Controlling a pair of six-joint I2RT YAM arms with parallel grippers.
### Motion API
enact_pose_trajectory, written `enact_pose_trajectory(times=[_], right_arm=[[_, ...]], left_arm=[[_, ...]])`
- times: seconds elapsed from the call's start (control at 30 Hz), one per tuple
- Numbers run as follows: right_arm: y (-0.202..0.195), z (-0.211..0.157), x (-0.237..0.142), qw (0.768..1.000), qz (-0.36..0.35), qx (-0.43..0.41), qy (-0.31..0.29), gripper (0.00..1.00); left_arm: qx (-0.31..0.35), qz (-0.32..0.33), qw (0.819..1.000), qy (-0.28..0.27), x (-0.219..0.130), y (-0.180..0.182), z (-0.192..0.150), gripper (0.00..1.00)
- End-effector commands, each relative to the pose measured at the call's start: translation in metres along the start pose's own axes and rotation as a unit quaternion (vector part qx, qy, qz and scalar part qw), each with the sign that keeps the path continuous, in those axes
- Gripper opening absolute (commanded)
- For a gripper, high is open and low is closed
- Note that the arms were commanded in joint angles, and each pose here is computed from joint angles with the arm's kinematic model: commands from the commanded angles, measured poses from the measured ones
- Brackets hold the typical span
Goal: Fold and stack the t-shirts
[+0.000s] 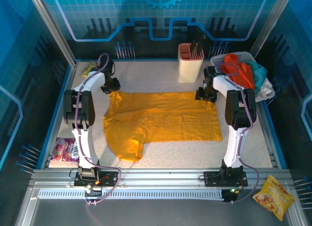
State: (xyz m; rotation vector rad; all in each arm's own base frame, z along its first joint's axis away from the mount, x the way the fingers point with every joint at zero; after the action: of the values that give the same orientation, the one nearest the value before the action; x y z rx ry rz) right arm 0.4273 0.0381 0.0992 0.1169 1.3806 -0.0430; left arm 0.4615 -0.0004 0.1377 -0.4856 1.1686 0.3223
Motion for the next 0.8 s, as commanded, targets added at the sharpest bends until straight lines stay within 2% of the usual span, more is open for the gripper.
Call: enact_pose_trajectory(times=[0.0, 0.37, 0.47, 0.53, 0.77], right_arm=[[-0.006, -0.001, 0.01, 1.0, -0.006, 0.007, 0.019, 0.62], [-0.007, -0.004, 0.013, 1.0, -0.008, 0.009, 0.024, 0.61], [-0.01, -0.004, 0.015, 0.999, -0.008, 0.016, 0.026, 0.61], [-0.013, -0.005, 0.017, 0.999, -0.011, 0.026, 0.029, 0.59], [-0.027, -0.009, 0.019, 0.997, -0.034, 0.056, 0.036, 0.53]], left_arm=[[0.017, 0.019, 1.0, -0.014, 0.001, 0.001, 0.009, 0.23], [0.011, 0.018, 1.0, -0.008, 0.015, 0.001, 0.009, 0.17], [0.009, 0.017, 1.0, -0.009, 0.015, -0.001, 0.011, 0.1], [0.008, 0.023, 1.0, -0.012, 0.015, 0.001, 0.012, 0.0], [-0.033, 0.035, 0.998, -0.027, 0.004, 0.023, 0.021, 0.0]])
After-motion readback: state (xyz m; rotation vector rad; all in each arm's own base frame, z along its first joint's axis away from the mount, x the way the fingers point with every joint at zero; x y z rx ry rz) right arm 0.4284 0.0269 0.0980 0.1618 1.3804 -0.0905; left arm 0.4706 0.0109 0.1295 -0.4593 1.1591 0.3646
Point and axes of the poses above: each hand's point on the last joint's axis, 136 mm out from that joint toward the fingers, its own x axis out along the fingers, its own y axis along the line the jaws close on, z = x × y, the point moved 8 cm from there along -x, back along the fingers, and after that the axes turned 6 degrees about -x, right-handed, at the moved point
